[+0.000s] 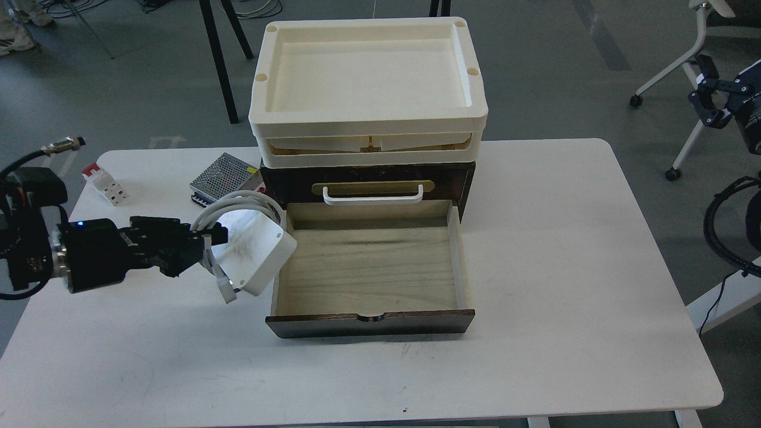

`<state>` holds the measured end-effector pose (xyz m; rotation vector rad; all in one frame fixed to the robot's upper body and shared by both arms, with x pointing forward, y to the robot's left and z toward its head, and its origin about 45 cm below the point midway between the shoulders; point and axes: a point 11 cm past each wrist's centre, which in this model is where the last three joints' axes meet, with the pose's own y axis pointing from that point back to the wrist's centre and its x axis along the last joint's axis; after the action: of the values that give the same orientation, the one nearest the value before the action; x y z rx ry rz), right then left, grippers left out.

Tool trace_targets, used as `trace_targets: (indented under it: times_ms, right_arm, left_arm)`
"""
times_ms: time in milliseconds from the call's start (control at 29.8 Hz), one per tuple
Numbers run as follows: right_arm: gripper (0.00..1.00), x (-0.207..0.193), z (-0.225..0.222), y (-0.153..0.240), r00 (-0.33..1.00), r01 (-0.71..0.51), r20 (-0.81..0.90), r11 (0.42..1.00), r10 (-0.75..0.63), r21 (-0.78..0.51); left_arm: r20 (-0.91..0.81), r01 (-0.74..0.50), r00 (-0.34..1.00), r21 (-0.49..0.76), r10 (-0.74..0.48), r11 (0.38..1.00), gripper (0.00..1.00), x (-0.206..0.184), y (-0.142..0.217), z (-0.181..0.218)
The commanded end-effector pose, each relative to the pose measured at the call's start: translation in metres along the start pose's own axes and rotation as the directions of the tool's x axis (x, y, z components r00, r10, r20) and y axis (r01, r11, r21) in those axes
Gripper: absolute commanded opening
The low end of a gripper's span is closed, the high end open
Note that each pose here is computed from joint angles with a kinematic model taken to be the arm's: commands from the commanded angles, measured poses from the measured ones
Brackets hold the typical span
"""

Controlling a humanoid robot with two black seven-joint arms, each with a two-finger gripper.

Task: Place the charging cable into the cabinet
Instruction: 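Carry the charger with the left gripper over the open drawer, then lower the charger into the drawer and open the left gripper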

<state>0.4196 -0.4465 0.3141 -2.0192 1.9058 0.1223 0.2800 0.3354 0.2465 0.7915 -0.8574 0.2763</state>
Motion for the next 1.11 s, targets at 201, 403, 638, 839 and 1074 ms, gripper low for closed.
trace_targets:
  times_ms: [201,403,638,839,1074]
  right_arm:
    - [1.00,0.001,0.000,0.000,1.000,-0.008,-0.006,1.000,0.008,0.000]
    - [1.00,0.002,0.000,0.000,1.000,-0.009,-0.006,1.000,0.009,0.000]
    - [1.00,0.002,0.000,0.000,1.000,-0.010,-0.007,1.000,0.010,-0.001]
    - [1.00,0.002,0.000,0.000,1.000,-0.011,-0.005,1.000,0.011,0.000]
    - [1.00,0.001,0.000,0.000,1.000,-0.008,-0.003,1.000,0.008,0.000]
  left_arm:
    - [-0.237,-0.098,0.971,-0.258,0.035,0.961,0.00,-0.014,-0.094,0.056]
    - [-0.280,-0.106,0.959,-0.193,0.049,0.975,0.00,-0.024,-0.130,0.029]
    - [-0.293,-0.096,0.954,-0.117,0.058,0.988,0.00,-0.035,-0.135,0.004]
    - [-0.295,-0.090,0.954,-0.119,0.051,0.989,0.19,-0.039,-0.136,0.005]
    - [-0.292,-0.080,0.956,-0.125,0.040,0.989,0.43,-0.042,-0.140,0.007]
